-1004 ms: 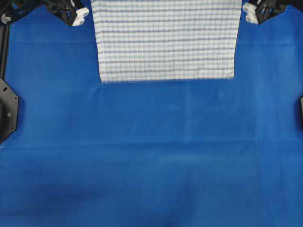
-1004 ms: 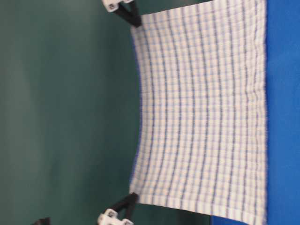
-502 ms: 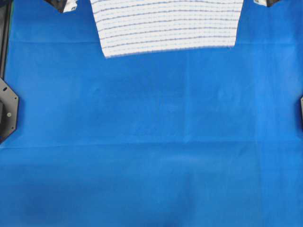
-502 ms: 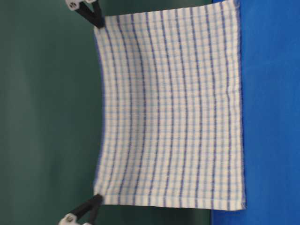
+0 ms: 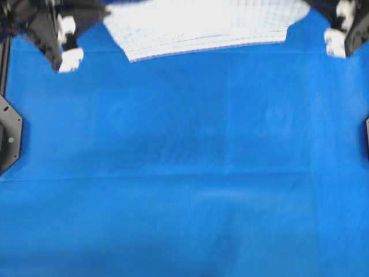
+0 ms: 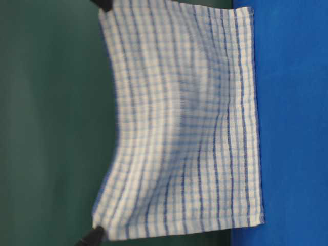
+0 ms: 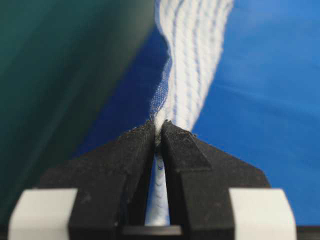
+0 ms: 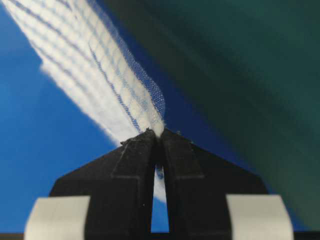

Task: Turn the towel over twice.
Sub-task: 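Swing the held edge toward the near side, laying the towel flat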

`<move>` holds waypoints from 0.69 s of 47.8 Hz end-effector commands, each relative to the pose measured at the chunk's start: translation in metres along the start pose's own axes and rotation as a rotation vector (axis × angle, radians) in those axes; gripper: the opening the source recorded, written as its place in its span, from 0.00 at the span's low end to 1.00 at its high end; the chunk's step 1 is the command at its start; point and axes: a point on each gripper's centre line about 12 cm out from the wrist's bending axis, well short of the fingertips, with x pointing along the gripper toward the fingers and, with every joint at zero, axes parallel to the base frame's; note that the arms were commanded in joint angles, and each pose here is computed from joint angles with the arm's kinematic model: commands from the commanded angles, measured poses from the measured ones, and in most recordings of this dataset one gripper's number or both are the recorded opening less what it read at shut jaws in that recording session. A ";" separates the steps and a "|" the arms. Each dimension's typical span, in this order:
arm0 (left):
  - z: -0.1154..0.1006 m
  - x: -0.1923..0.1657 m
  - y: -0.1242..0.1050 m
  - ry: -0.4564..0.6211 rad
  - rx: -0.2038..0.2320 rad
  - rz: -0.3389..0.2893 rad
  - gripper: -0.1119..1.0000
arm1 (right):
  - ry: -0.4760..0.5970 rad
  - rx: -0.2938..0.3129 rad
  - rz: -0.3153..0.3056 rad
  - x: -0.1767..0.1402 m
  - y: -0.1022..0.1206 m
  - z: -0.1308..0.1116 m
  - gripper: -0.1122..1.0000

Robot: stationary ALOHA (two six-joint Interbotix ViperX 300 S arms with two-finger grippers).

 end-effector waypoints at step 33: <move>-0.112 0.025 -0.124 0.258 0.074 -0.376 0.14 | 0.320 0.014 0.396 0.006 0.118 -0.115 0.15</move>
